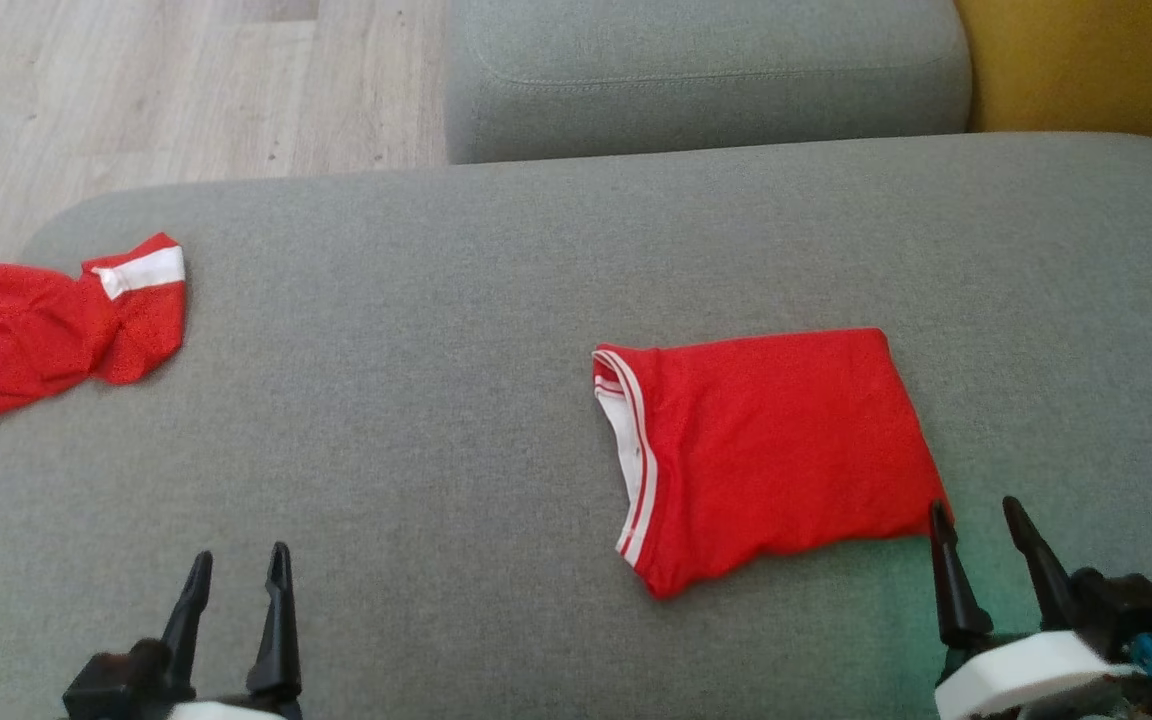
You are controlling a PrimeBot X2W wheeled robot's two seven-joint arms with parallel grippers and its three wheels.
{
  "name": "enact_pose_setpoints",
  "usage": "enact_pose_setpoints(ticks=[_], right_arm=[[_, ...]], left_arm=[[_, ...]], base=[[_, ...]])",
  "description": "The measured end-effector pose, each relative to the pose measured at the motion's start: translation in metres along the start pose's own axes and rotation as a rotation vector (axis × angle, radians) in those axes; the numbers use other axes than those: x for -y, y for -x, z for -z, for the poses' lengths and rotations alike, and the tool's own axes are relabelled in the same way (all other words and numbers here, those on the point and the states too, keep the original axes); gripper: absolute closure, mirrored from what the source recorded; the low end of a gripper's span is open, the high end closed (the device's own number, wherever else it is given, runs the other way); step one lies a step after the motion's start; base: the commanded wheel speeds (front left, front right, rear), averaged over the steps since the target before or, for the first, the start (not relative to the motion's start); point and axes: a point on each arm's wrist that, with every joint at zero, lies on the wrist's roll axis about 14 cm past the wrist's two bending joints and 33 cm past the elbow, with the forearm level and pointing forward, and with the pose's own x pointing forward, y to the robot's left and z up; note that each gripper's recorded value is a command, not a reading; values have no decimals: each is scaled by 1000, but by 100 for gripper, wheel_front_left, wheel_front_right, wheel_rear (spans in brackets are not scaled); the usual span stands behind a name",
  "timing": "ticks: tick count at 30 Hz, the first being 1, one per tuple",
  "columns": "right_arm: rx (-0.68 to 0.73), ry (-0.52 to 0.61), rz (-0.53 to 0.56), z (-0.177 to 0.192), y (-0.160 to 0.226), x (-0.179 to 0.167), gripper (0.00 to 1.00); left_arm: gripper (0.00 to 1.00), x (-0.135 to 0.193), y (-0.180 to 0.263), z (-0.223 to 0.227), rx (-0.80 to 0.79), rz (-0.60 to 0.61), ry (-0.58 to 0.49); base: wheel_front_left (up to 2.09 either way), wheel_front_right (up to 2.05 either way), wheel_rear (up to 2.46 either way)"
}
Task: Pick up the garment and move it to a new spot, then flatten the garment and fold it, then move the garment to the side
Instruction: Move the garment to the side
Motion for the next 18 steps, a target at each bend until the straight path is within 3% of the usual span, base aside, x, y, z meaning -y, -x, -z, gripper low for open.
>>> enact_pose_setpoints(ticks=[4, 10, 18], right_arm=[[-1, -14, 1, -6, -8, 1, 0], [-63, -10, 24, -33, -53, 24, 0], [-458, -58, -6, 20, -93, 23, 0]], left_arm=[[0, 1, -2, 4, -13, 5, 0], [0, 5, -15, 10, -38, 14, 1], [0, 15, -46, 9, -33, 45, 5]], base=[[0, 0, 0], [0, 0, 0], [0, 0, 0]])
